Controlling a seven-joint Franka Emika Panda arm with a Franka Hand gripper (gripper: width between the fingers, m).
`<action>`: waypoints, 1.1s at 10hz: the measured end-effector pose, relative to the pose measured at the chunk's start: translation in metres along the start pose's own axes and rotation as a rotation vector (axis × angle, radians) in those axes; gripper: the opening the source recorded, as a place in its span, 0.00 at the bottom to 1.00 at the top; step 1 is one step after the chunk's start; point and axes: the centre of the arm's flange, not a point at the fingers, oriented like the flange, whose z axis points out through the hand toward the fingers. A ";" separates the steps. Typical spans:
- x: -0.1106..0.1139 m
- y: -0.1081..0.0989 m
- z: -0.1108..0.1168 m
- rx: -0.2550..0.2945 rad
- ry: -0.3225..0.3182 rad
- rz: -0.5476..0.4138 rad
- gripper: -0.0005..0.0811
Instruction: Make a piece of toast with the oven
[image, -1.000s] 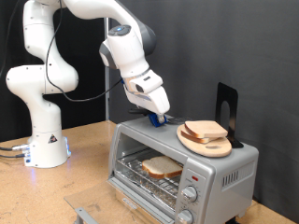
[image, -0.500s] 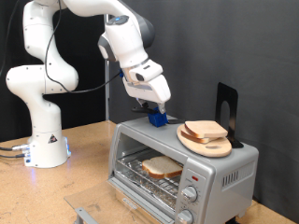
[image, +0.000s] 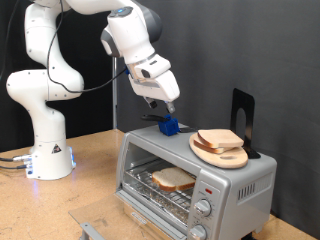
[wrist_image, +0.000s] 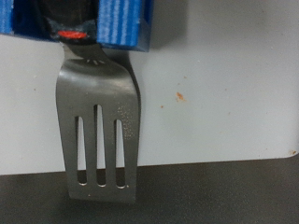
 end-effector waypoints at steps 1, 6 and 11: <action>0.000 0.000 0.002 -0.007 0.000 -0.003 1.00; -0.021 0.025 -0.035 0.031 0.102 0.001 1.00; -0.081 0.068 -0.078 0.101 0.107 0.080 1.00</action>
